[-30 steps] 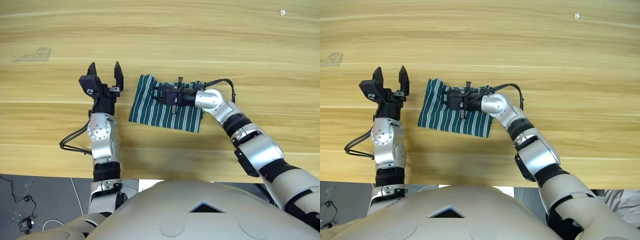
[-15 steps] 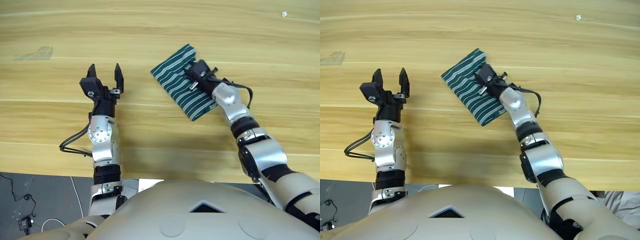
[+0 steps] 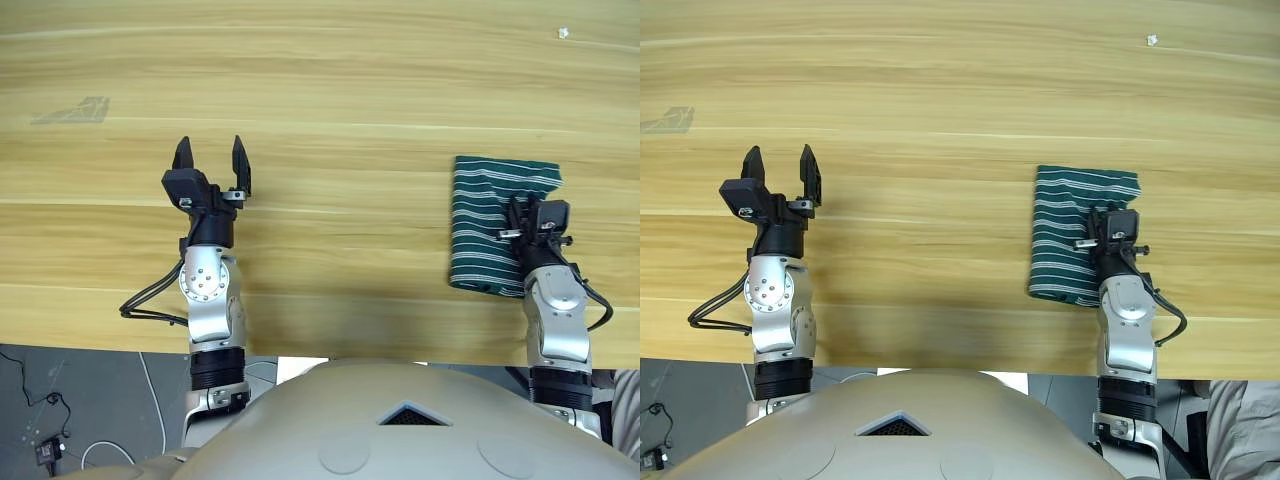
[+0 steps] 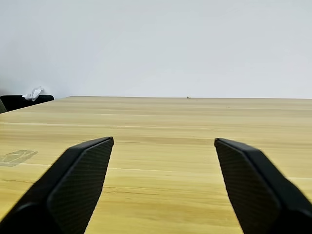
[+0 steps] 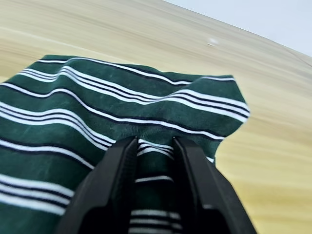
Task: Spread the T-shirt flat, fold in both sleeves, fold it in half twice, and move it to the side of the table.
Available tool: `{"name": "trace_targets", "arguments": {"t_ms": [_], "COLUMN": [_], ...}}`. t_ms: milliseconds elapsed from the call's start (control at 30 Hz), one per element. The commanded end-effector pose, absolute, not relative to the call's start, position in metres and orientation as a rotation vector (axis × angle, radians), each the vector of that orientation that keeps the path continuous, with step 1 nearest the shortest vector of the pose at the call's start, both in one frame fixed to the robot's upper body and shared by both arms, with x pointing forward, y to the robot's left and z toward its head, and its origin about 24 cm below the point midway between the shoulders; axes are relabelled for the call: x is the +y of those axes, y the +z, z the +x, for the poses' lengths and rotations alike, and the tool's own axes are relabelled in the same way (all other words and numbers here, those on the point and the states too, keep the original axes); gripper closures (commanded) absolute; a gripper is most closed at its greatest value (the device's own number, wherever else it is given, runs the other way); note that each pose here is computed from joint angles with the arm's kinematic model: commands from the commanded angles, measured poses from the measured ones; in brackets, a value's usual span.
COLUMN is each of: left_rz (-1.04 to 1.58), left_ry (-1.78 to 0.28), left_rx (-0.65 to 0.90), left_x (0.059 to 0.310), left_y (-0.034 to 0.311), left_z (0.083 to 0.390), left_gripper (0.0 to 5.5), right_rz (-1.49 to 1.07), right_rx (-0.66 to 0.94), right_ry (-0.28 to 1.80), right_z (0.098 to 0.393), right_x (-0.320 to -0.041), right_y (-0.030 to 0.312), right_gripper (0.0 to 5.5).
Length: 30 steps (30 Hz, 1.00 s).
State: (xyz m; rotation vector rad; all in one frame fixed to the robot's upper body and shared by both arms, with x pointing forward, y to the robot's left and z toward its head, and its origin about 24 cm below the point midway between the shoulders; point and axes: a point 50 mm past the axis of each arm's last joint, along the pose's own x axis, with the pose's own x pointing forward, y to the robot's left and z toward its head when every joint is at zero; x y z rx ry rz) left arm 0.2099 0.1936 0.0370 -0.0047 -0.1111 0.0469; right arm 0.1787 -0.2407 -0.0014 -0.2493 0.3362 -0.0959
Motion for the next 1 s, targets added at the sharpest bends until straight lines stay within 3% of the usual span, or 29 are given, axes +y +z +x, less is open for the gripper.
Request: {"name": "trace_targets", "arguments": {"t_ms": [33, 167, 267, 367, 567, 800, 900, 1000], "left_rz": [0.018, 0.04, 0.05, 0.026, 0.017, 0.308, 0.245, 0.108], "left_ry": [0.045, 0.039, 0.026, 0.012, -0.023, 0.086, 0.042, -0.02], "left_rx": [-0.095, -0.105, -0.11, -0.159, -0.218, -0.303, -0.356, -0.373], "left_x": [0.194, 0.195, 0.195, 0.191, 0.178, 0.248, 0.228, 0.181], "left_y": [0.035, 0.035, 0.035, 0.046, 0.061, 0.098, 0.105, 0.096], "left_z": [0.21, 0.211, 0.214, 0.219, 0.229, 0.23, 0.237, 0.236], "left_gripper": [1.66, 1.66, 1.66, 1.66, 1.66, 1.66, 1.66, 1.66], "right_rz": [-0.192, -0.149, -0.133, -0.026, 0.057, 0.042, 0.036, 0.024], "right_rx": [0.217, -0.161, -0.342, -0.475, -0.477, -0.495, -0.491, -0.483], "right_ry": [-0.166, -0.008, 0.158, 0.18, 0.15, 0.132, 0.128, 0.114], "right_z": [0.187, 0.223, 0.238, 0.257, 0.256, 0.249, 0.249, 0.248], "right_x": [-0.236, -0.209, -0.182, -0.167, -0.146, -0.143, -0.141, -0.144], "right_y": [0.01, 0.063, 0.085, 0.102, 0.071, 0.065, 0.062, 0.061], "right_gripper": [4.15, 4.15, 4.15, 4.15, 4.15, 4.15, 4.15, 4.15]}}
